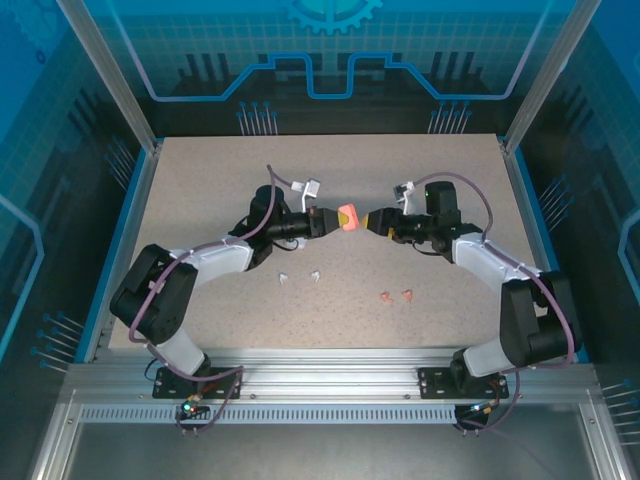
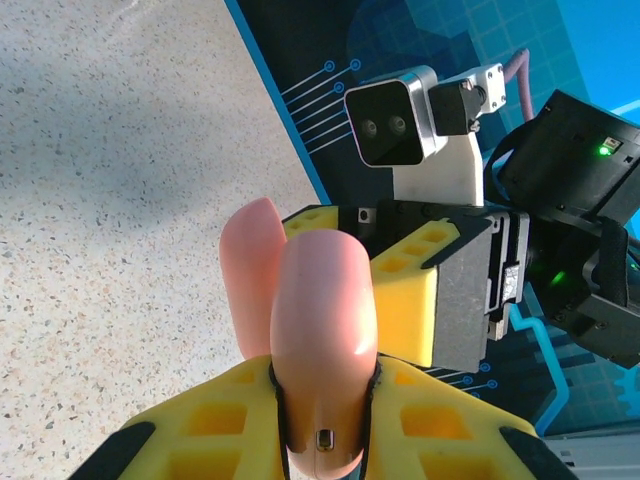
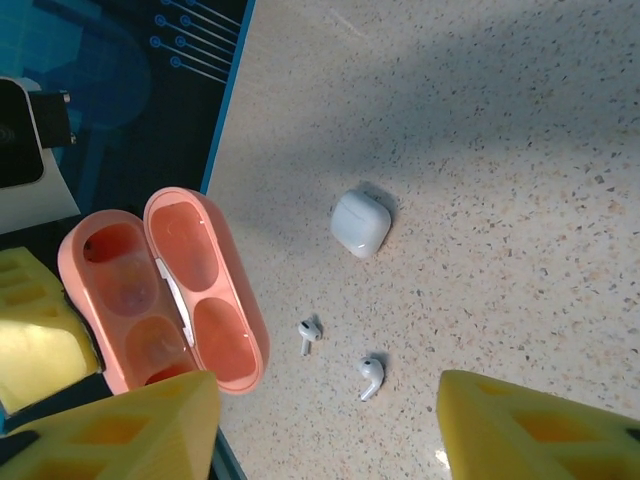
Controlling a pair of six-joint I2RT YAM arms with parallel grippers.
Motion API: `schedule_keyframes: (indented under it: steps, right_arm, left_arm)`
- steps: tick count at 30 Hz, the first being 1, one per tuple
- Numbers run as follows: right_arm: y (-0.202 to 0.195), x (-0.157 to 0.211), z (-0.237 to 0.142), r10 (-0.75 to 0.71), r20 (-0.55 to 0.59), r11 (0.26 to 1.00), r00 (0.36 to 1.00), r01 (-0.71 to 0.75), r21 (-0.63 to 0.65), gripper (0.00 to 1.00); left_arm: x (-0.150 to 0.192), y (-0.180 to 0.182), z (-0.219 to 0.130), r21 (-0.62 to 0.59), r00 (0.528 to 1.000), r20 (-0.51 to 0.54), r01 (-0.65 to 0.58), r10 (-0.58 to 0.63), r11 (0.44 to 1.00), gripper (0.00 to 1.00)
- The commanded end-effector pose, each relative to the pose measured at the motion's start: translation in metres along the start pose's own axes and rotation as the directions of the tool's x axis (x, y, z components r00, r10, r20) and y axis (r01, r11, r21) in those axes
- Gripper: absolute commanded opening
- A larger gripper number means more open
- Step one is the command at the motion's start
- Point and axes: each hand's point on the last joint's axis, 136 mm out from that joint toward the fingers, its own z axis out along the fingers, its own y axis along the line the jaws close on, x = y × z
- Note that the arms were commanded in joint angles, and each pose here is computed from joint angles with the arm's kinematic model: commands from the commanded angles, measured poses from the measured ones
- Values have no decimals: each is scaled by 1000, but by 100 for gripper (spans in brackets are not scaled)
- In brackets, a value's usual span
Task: Insert wireless bluetooth earbuds into charging case
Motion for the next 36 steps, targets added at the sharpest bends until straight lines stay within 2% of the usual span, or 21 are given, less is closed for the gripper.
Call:
schedule_keyframes:
  steps: [1, 7, 11, 16, 25, 36]
  right_arm:
    - [13, -6, 5, -22, -7, 998, 1000, 22, -52, 58]
    - [9, -2, 13, -11, -25, 998, 1000, 9, -55, 51]
    - [19, -12, 15, -29, -13, 996, 999, 28, -81, 48]
    - [23, -11, 19, -30, -26, 994, 999, 27, -110, 47]
    - [22, -3, 19, -38, -50, 993, 998, 32, -116, 39]
    - [12, 8, 12, -26, -55, 995, 998, 21, -96, 40]
  left_arm:
    - [0, -10, 4, 37, 1000, -2, -22, 22, 999, 0]
    - [1, -13, 7, 44, 1000, -6, -28, 28, 999, 0]
    - [2, -13, 9, 45, 1000, -13, -27, 27, 999, 0]
    - [3, -14, 12, 50, 999, -14, -30, 31, 998, 0]
    - [-3, -17, 12, 51, 999, 8, -45, 44, 998, 0]
    - [-9, -21, 12, 53, 998, 19, -56, 55, 997, 0]
